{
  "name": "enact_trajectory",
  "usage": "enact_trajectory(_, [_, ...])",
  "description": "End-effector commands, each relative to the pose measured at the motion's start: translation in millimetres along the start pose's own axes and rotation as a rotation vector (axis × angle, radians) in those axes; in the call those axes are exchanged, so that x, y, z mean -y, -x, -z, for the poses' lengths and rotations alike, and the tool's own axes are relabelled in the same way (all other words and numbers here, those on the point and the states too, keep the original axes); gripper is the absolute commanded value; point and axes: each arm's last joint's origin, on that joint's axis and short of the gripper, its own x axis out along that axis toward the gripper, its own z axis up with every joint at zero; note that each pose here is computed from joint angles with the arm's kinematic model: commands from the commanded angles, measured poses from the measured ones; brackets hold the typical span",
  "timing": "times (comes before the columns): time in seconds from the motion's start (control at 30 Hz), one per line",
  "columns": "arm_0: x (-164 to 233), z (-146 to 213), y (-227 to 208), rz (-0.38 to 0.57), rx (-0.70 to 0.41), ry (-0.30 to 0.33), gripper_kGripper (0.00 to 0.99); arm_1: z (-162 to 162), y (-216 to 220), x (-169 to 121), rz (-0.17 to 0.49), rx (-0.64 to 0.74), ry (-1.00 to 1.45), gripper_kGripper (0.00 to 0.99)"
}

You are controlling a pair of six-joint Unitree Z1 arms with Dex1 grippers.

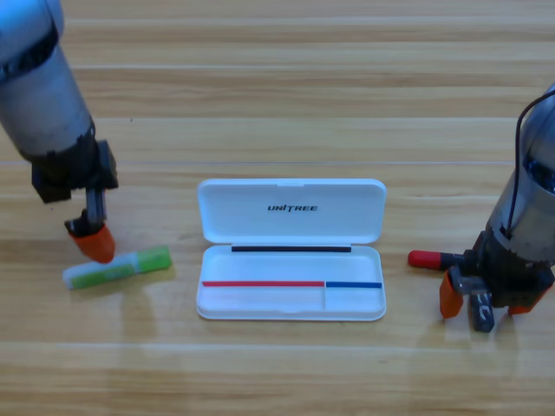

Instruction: Clean up eraser and pencils

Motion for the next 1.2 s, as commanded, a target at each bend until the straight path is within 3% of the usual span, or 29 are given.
enact_trajectory(0.03, [6.0,8.3,-33.0,0.037,-0.026,0.017,0.933,-5.8,-29.7,9.6,0.026,-0.066,-0.032,0.479])
enact_trajectory(0.13, [9.1,11.1,-42.2,0.042,-0.026,0.018,0.931,-5.6,-30.9,11.0,0.029,-0.069,-0.026,0.229])
enact_trajectory(0.3, [12.6,12.7,-52.5,0.04,-0.016,0.018,0.933,0.7,-31.4,15.4,0.044,-0.098,0.002,0.0])
enact_trajectory(0.43, [14.9,13.7,-59.1,0.04,-0.002,0.022,0.939,3.6,-26.2,17.6,0.064,-0.131,0.03,0.0])
enact_trajectory(0.53, [15.4,13.7,-66.3,0.045,0.0,0.026,0.942,2.6,-9.2,13.4,0.03,-0.173,0.108,0.0])
enact_trajectory(0.67, [16.5,12.7,-73.4,0.048,0.006,0.025,0.943,6.9,30.2,-5.6,-0.034,-0.194,0.493,0.0])
enact_trajectory(0.83, [18.2,12.7,-81.2,0.058,0.016,0.031,0.954,13.2,64.5,-27.5,-0.07,-0.159,0.925,0.0])
enact_trajectory(1.03, [18.1,12.4,-89.0,0.069,0.013,0.036,0.956,7.2,61.7,-61.7,-0.132,-0.174,1.261,0.0])
enact_trajectory(1.2, [17.9,12.9,-95.9,0.072,0.004,0.024,0.899,-7.8,50.4,-93.8,-0.123,-0.13,1.413,0.0])
